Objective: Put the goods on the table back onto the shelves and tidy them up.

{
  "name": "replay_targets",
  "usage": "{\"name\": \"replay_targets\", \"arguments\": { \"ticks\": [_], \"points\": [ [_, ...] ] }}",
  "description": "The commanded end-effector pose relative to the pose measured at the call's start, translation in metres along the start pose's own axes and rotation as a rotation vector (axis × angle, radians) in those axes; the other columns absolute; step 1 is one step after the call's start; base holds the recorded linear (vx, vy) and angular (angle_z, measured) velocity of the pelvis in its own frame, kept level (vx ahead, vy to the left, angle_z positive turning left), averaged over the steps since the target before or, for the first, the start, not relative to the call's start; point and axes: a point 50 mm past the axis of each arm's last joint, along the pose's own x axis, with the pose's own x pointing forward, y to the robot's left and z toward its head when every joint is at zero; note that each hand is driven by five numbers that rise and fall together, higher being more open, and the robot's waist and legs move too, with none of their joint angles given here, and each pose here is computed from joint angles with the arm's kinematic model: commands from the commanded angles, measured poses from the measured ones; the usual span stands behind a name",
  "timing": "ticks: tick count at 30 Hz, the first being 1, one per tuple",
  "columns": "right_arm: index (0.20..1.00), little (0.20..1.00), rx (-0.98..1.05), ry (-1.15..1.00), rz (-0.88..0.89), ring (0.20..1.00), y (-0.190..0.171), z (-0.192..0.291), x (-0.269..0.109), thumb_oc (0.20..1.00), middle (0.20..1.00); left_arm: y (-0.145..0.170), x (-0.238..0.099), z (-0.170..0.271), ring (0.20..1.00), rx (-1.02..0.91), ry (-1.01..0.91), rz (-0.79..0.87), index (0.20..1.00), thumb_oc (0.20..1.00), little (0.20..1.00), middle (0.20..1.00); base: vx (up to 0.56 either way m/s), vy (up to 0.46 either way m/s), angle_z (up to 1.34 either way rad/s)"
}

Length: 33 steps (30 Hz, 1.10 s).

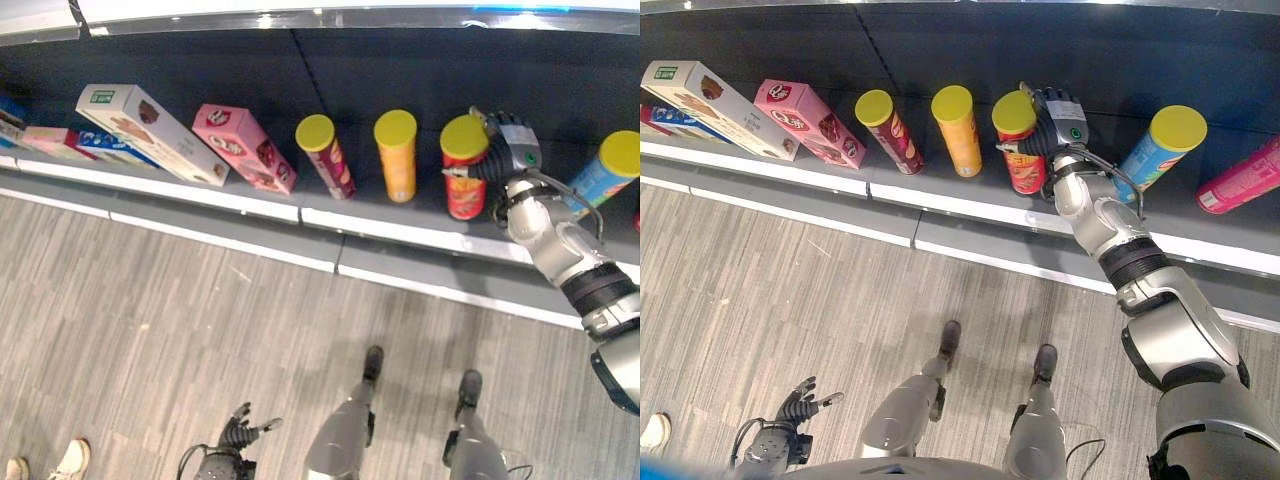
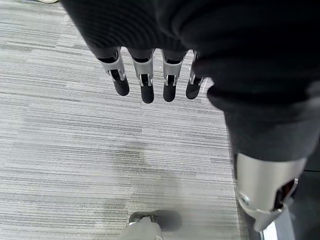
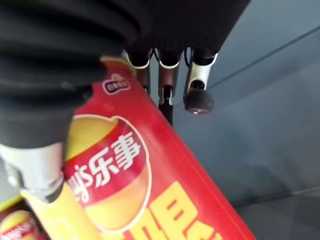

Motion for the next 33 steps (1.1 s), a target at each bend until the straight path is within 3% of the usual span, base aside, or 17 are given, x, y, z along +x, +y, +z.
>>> {"name": "replay_targets", "arguments": {
  "ticks": [1,33],
  "points": [
    [0.2,0.2,0.046,-0.056,-0.122,0.2,-0.027,0.019,0.024,0.2,0.2,0.016,0.003,-0.001,1.0,0.043,0.029,0.038,1.0,1.0,1.0,1.0,0.0,0.0,0.0],
    [0.2,0.2,0.027,0.001,-0.163,0.2,-0.042,0.006,0.031,0.2,0.2,0.014,0.007,0.008,1.0,0.063,-0.003,0.027,1.0,1.0,1.0,1.0,0.0,0.0,0.0]
  ]
}}
